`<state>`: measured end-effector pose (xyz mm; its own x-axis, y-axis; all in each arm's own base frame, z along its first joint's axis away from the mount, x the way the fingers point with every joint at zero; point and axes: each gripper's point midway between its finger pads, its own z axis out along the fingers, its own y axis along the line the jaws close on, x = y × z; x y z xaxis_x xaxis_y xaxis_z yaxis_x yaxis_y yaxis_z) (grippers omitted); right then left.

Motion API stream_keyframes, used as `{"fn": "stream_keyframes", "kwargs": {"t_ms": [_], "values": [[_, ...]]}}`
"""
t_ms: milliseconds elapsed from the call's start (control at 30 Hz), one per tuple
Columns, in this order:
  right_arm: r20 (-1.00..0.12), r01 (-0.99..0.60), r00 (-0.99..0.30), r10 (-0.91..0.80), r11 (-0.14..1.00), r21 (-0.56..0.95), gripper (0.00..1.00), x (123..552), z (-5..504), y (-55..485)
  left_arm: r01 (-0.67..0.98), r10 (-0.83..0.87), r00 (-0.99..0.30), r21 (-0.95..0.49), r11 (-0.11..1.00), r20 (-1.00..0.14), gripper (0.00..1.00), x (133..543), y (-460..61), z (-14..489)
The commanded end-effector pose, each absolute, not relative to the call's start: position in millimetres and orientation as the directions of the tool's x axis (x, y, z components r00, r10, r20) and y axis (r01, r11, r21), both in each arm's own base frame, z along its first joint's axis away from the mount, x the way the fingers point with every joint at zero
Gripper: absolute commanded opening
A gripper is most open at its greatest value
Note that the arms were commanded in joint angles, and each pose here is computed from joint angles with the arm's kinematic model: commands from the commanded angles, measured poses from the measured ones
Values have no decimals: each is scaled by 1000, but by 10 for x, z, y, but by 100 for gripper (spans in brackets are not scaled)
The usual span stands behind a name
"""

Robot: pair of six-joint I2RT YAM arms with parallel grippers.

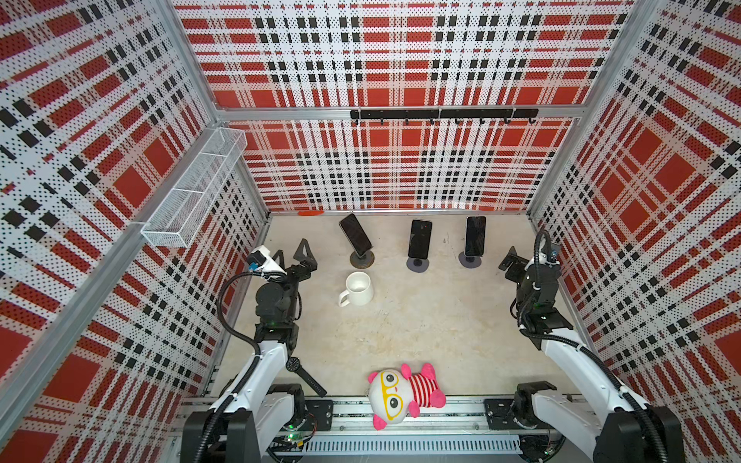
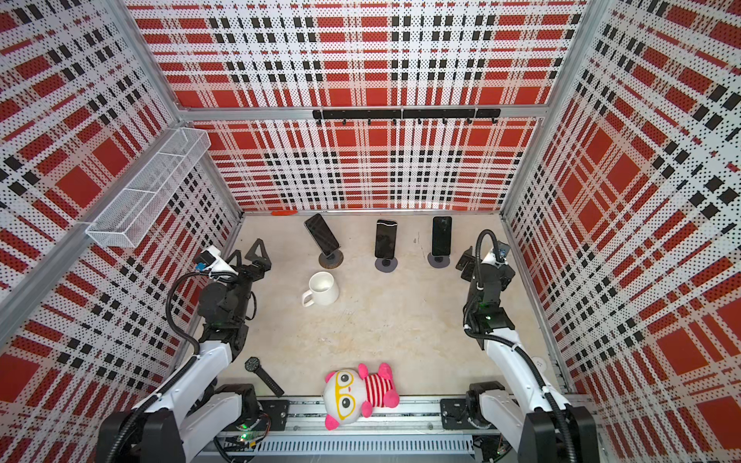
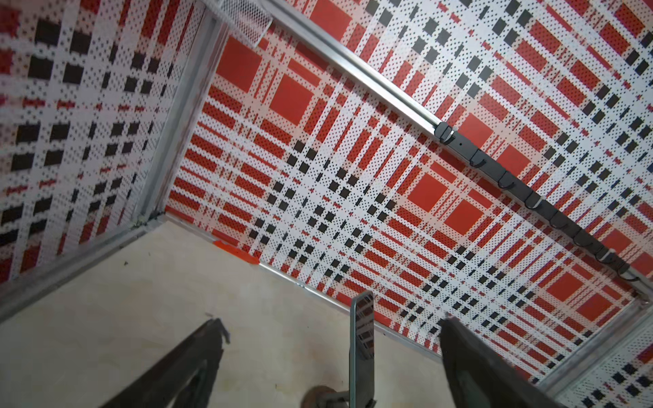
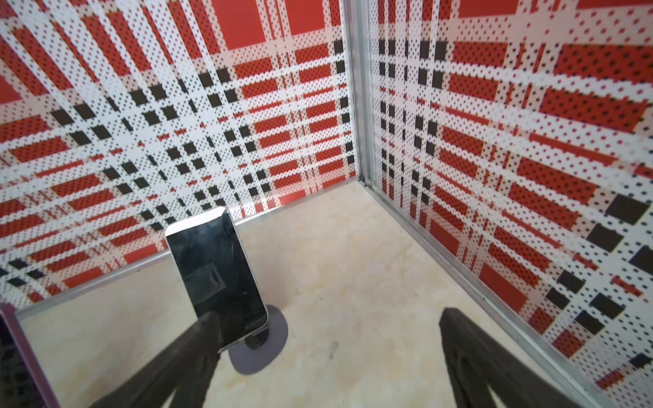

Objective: Remove the phone from the phone stand

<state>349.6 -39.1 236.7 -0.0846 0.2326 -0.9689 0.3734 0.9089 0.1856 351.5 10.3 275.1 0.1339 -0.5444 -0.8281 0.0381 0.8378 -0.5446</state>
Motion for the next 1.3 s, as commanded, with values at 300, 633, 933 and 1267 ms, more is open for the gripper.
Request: {"fn": "stream_keyframes", "kwargs": {"t_ms": [300,633,933,1267], "values": [[-896,274,-298,330,928,251,100,3571,1927,-74,147,-414,-99,-425,893,-905,98,3679,-1042,2576],[-770,44,-601,213,971,234,100,3854,1526,1181,43,-160,-190,-171,984,-969,98,3737,-1499,2322],[-754,-30,-642,141,978,209,100,4290,1772,2022,106,-161,-249,-192,976,-955,98,3776,-1468,2149],[-770,127,-604,207,978,164,100,4803,2075,2113,100,-79,-274,-111,989,-958,98,3608,-1410,1774]]}}
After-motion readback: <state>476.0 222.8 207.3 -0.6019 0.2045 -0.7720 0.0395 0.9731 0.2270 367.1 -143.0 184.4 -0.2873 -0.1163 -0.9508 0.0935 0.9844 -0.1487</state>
